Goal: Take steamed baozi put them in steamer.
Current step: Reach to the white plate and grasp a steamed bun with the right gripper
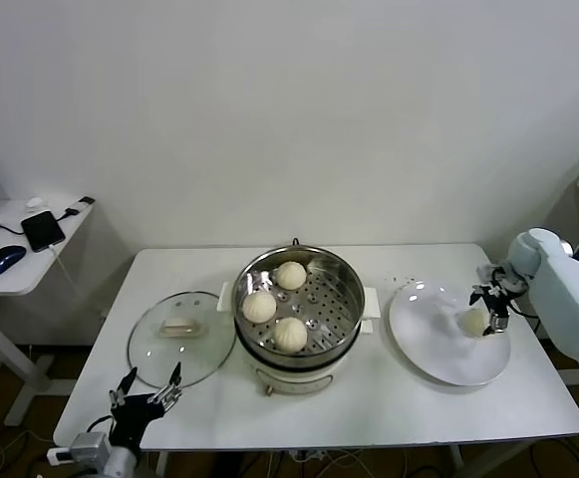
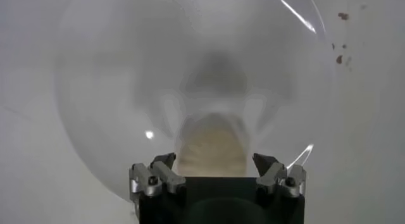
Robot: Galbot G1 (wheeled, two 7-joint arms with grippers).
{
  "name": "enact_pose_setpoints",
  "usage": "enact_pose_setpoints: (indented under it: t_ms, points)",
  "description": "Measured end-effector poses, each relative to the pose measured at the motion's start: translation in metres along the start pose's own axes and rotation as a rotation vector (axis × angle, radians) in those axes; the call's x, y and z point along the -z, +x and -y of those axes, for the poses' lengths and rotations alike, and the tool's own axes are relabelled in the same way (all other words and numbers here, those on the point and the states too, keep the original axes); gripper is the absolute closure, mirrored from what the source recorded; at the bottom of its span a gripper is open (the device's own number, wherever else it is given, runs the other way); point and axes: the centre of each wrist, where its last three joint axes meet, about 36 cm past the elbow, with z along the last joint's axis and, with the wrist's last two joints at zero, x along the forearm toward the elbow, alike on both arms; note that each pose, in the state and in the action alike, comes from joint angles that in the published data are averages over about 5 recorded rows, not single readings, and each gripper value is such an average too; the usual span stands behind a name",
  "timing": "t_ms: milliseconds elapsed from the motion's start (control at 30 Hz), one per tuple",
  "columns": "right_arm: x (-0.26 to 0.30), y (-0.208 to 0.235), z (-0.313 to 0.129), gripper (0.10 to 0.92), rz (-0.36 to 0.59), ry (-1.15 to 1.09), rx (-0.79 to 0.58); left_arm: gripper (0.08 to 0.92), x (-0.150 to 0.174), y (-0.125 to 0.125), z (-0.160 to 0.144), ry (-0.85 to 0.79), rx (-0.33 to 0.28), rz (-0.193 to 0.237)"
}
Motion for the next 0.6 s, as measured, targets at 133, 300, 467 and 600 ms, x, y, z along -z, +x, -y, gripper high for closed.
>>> enact_pose_setpoints:
  t_ms: [133, 300, 467, 600]
  points:
    - [0.001, -0.005, -0.002, 0.2, -0.003, 0.0, -0.002, 0.177, 0.0, 0.0, 0.0, -0.001, 0.001, -0.001]
    - [0.001, -0.01, -0.004, 0.2, -0.009, -0.003, -0.001, 0.177, -0.001, 0.001, -0.001, -0.002, 0.003, -0.004]
    - [-0.002, -0.011, -0.006, 0.202, -0.014, -0.014, -0.008, 0.177, -0.001, 0.0, -0.001, -0.002, 0.003, -0.004]
    - [-0.002, -0.012, -0.006, 0.245, -0.011, -0.019, -0.014, 0.177, -0.001, 0.0, 0.0, -0.002, 0.003, -0.003]
